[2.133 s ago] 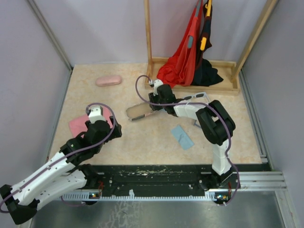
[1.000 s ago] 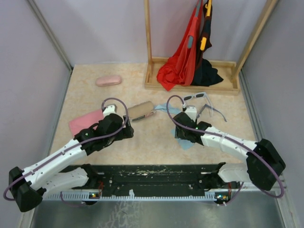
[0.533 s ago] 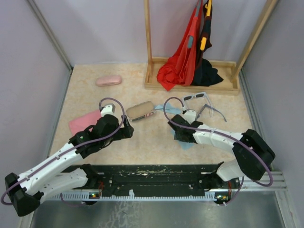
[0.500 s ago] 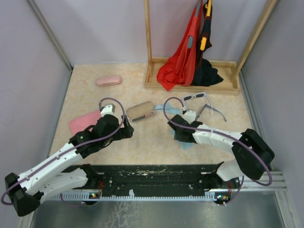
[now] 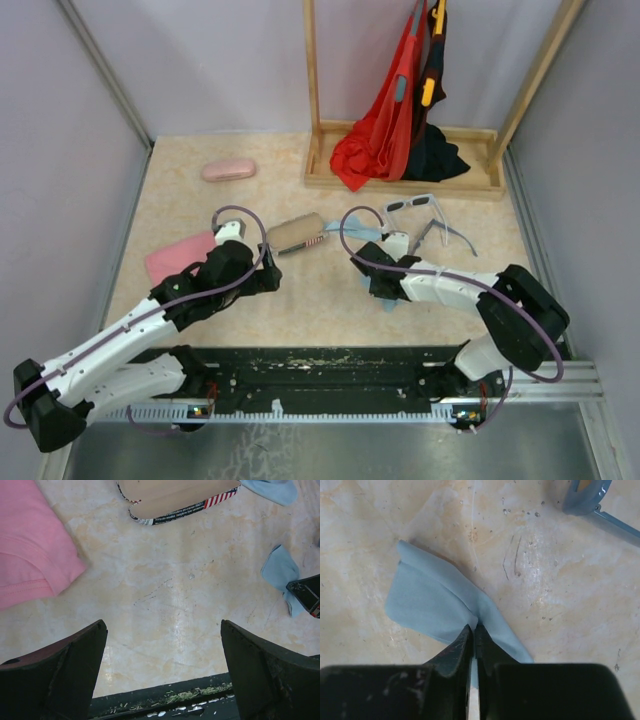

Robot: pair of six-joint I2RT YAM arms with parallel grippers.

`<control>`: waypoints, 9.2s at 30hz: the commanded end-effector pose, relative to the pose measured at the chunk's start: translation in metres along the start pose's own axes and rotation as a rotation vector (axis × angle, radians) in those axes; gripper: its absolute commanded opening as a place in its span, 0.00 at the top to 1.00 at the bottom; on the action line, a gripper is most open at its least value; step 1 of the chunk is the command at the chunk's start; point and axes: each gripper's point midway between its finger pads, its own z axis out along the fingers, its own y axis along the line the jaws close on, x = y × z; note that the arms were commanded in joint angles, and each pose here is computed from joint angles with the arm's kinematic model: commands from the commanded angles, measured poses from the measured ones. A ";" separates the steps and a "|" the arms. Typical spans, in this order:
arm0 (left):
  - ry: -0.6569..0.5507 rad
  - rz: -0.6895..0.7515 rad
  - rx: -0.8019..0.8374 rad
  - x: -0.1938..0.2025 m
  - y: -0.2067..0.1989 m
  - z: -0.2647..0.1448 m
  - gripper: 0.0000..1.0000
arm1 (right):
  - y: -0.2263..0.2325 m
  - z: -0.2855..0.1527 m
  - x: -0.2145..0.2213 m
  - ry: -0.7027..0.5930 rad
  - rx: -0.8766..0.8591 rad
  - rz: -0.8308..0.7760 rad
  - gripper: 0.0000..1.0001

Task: Organize the sunglasses
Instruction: Adjust the glasses cleaning cloth at the center of the board.

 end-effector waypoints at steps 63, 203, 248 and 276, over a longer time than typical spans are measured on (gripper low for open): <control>0.261 0.112 0.117 0.117 -0.069 0.058 0.46 | 0.032 -0.077 0.045 -0.027 -0.502 0.005 0.66; 0.167 -0.242 -0.083 0.055 -0.041 0.009 1.00 | 0.219 -0.195 0.030 -0.383 -1.189 -0.112 0.50; 0.029 -0.189 0.153 0.015 -0.060 -0.021 0.56 | 0.193 -0.179 0.026 -0.351 -1.107 0.016 1.00; 0.049 -0.132 0.545 0.038 -0.105 -0.033 0.78 | 0.171 -0.208 0.020 -0.434 -1.253 0.005 1.00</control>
